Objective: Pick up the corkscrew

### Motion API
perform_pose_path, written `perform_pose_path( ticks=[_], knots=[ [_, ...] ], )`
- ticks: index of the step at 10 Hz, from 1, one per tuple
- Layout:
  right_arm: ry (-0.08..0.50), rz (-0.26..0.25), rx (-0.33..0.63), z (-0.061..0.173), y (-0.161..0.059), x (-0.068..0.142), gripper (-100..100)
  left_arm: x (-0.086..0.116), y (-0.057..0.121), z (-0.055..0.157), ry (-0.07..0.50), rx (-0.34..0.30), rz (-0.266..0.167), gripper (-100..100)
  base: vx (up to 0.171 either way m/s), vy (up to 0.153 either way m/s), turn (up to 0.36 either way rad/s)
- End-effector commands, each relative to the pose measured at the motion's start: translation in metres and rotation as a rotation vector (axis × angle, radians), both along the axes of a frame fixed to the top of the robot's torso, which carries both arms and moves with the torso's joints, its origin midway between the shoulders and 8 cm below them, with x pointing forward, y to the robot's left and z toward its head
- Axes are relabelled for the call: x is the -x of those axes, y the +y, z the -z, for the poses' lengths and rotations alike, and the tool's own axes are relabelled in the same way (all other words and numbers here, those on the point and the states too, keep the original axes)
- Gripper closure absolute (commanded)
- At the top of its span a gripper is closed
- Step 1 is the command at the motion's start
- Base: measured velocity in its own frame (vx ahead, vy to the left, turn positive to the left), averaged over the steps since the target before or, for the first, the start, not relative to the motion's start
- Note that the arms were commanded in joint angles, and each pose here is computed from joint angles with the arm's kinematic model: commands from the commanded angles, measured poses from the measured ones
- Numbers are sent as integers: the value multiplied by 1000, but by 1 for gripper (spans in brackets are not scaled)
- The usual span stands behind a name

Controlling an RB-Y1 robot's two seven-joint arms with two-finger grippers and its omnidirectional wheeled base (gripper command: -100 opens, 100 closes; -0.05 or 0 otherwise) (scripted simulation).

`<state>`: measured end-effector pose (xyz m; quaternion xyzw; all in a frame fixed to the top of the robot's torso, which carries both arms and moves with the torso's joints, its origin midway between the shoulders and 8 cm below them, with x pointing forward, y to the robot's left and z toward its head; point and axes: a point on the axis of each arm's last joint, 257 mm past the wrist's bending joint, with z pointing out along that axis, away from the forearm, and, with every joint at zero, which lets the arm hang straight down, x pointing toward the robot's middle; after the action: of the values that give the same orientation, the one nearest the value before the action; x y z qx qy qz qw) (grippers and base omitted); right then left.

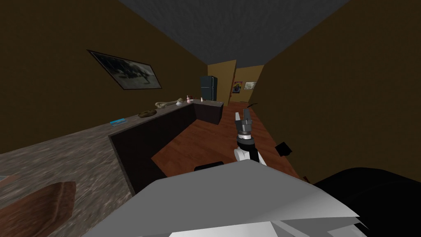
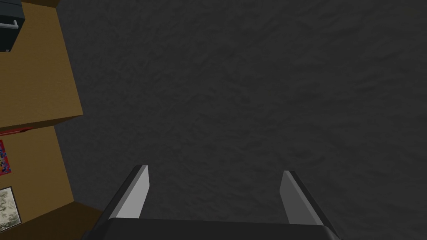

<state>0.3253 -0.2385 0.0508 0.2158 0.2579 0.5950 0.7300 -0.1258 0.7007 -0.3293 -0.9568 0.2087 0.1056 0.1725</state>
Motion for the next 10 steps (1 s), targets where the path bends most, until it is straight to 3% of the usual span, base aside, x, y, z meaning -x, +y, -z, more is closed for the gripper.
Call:
perform_pose_path(
  ticks=[1, 3, 4, 8, 9, 10],
  knots=[
    [0, 0, 0, 0, 0, 0, 0, 6, 1, 4, 1, -2, 19, -100, 102, 4, 115],
    [0, 0, 0, 0, 0, 0, 0, 8, 0, 5, 0, -1, 20, -100, 69, 16, 59],
    [0, 0, 0, 0, 0, 0, 0, 8, 1, 5, 1, -2, 24, 100, 8, 1, -4],
    [0, 0, 0, 0, 0, 0, 0, 8, 1, 5, 2, -2, 26, 100, 0, 0, 0],
    [0, 0, 0, 0, 0, 0, 0, 8, 1, 5, 2, -2, 26, 0, 0, 0, 0],
    [0, 0, 0, 0, 0, 0, 0, 2, 0, 1, 1, -1, 10, 100, -69, -6, -156]
  ],
)
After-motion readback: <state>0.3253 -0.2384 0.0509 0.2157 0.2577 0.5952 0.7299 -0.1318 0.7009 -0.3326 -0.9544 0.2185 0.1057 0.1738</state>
